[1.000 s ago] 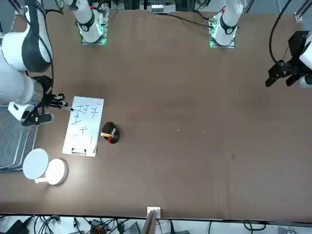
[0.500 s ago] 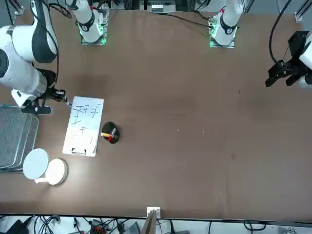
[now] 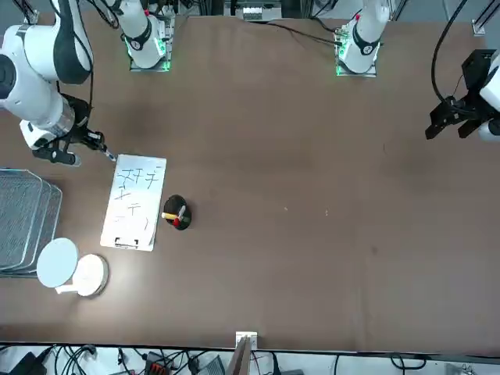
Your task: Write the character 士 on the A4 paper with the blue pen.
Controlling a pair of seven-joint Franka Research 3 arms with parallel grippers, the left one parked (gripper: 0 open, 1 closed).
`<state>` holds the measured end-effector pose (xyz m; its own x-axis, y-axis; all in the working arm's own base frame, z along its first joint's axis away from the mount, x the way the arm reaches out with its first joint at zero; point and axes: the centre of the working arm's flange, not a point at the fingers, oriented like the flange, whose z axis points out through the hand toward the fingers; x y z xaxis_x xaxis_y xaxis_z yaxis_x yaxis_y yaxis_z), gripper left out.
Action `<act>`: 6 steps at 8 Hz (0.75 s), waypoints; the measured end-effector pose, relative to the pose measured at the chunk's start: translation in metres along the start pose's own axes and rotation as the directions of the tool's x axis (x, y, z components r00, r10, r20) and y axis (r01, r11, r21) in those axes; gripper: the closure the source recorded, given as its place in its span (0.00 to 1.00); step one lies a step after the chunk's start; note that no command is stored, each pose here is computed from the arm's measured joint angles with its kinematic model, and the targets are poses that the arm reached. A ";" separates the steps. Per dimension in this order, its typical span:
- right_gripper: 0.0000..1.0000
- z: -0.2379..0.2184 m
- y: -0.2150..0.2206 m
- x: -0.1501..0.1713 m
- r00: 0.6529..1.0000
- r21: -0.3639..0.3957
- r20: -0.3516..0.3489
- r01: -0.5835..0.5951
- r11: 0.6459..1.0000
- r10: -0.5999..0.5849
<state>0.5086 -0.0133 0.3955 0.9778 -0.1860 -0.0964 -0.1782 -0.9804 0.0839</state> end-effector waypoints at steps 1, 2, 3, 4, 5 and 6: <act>0.79 0.008 0.000 -0.002 1.000 -0.016 -0.008 -0.019 1.000 0.018; 0.79 0.017 0.002 -0.003 0.999 -0.022 -0.017 -0.029 0.999 0.028; 0.79 0.023 0.004 -0.004 0.999 -0.020 -0.026 -0.035 0.999 0.034; 0.79 0.029 0.006 -0.005 0.999 -0.017 -0.034 -0.039 0.999 0.038; 0.79 0.035 0.007 -0.007 0.998 -0.015 -0.038 -0.043 0.999 0.042; 0.79 0.041 0.008 -0.009 0.998 -0.012 -0.039 -0.058 0.998 0.057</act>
<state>0.4937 -0.0219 0.3561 0.9696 -0.2389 -0.0524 -0.2328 -0.9672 0.1017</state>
